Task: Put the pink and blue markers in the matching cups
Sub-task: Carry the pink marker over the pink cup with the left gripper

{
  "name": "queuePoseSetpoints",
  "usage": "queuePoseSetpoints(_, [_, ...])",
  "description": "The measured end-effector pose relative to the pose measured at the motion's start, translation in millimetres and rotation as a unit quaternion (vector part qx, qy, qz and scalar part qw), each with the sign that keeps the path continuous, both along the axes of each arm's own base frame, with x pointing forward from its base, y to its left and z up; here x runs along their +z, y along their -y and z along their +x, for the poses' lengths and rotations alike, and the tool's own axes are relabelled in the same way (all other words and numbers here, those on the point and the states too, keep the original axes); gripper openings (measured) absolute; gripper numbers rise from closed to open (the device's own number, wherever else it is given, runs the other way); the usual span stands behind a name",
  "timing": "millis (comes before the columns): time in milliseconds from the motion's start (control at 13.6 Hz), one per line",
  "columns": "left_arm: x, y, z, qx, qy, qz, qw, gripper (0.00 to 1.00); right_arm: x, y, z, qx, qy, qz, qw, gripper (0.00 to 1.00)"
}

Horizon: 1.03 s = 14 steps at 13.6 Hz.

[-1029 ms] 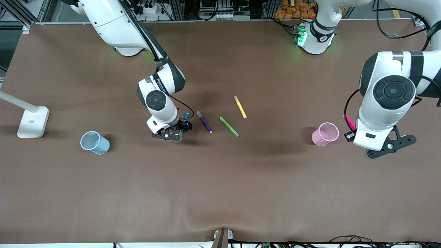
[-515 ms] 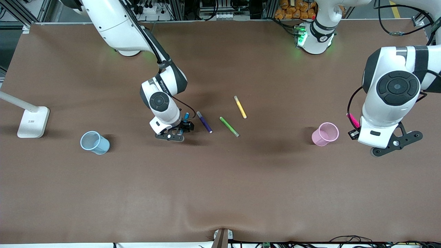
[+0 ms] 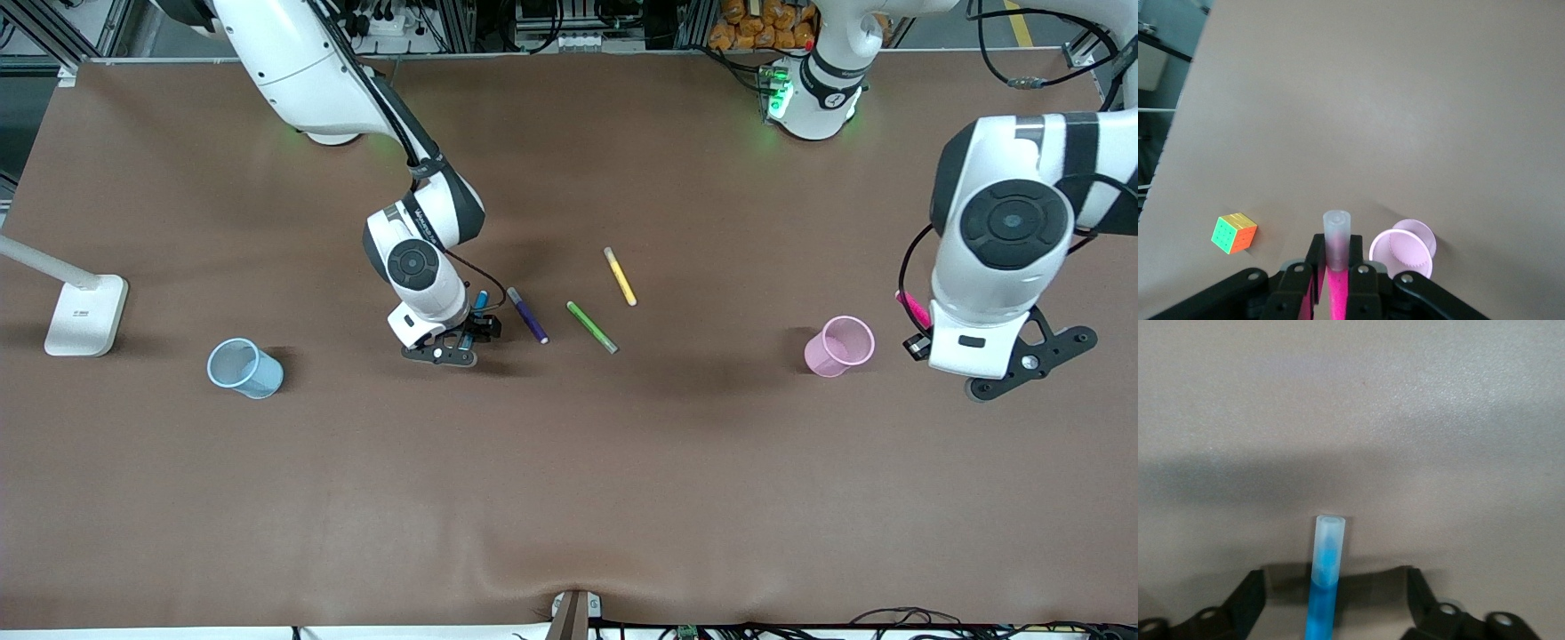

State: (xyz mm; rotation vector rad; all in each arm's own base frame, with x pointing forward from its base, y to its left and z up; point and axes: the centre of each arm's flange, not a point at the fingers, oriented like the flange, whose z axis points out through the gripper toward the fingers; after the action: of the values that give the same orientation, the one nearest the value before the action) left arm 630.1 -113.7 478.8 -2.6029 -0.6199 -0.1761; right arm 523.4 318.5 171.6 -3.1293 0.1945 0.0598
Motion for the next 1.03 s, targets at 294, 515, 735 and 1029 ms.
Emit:
queuePoseSetpoints(294, [-25.1, 32.5, -6.2, 0.036, 0.013, 0.035, 0.999, 0.17, 4.9, -2.6, 4.3, 0.000, 0.006, 0.003, 1.000, 0.83])
queuePoseSetpoints(515, [-56.5, 32.2, -2.8, 0.091, 0.026, 0.055, 0.994, 0.17, 6.6, -3.3, 5.9, 0.004, 0.008, 0.004, 1.000, 0.78])
queuePoseSetpoints(735, [-99.4, 32.4, 2.5, 0.139, 0.041, 0.087, 0.986, 0.17, 7.0, 0.5, 8.6, 0.018, 0.009, 0.004, 1.000, 0.41])
queuePoseSetpoints(1029, [-138.8, 35.8, 4.4, 0.172, 0.055, 0.116, 0.977, 0.17, 8.9, 3.3, 12.4, 0.023, 0.012, 0.005, 1.000, 0.17])
